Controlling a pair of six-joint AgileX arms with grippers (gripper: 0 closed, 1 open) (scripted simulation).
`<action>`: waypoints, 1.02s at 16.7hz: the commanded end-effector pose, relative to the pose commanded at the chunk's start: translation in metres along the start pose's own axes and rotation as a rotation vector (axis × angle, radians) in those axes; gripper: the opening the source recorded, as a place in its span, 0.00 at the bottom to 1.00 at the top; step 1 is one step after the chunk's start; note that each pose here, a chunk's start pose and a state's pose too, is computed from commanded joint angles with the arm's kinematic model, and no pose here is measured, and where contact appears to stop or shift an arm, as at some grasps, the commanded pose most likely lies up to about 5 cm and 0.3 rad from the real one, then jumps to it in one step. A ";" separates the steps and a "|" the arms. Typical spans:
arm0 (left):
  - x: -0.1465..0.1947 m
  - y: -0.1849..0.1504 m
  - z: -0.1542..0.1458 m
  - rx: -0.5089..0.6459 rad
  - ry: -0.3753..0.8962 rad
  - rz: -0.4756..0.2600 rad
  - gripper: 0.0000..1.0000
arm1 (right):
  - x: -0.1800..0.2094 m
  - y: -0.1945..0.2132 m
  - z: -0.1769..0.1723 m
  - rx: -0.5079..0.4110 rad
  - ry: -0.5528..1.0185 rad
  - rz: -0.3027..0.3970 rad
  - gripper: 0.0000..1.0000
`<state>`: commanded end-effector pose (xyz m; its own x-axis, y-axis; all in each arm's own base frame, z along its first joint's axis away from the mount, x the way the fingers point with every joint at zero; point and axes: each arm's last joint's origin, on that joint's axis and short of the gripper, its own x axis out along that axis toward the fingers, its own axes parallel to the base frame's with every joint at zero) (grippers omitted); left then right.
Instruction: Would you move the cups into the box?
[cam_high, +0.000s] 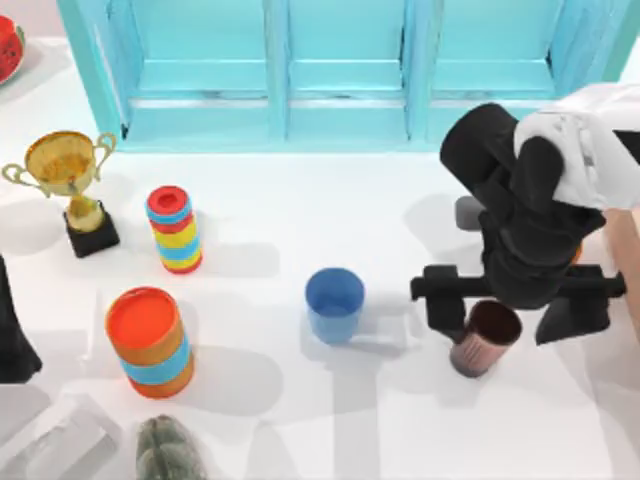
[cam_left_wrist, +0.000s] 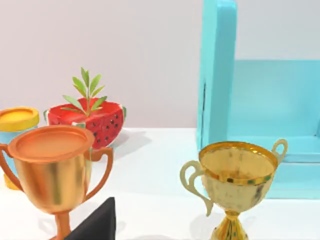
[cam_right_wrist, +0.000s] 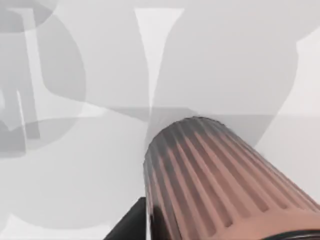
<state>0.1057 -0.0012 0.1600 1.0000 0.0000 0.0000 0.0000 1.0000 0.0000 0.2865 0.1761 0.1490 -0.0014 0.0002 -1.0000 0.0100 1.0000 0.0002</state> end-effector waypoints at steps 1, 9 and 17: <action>0.000 0.000 0.000 0.000 0.000 0.000 1.00 | 0.000 0.000 0.000 0.000 0.000 0.000 0.55; 0.000 0.000 0.000 0.000 0.000 0.000 1.00 | 0.000 0.000 0.000 0.000 0.000 0.000 0.00; 0.000 0.000 0.000 0.000 0.000 0.000 1.00 | 0.000 -0.001 0.000 0.003 -0.001 0.001 0.00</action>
<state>0.1057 -0.0012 0.1600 1.0000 0.0000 0.0000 0.0000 1.0000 0.0000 0.2866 0.1756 0.1495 0.0000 0.0007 -1.0000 0.0128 0.9999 0.0007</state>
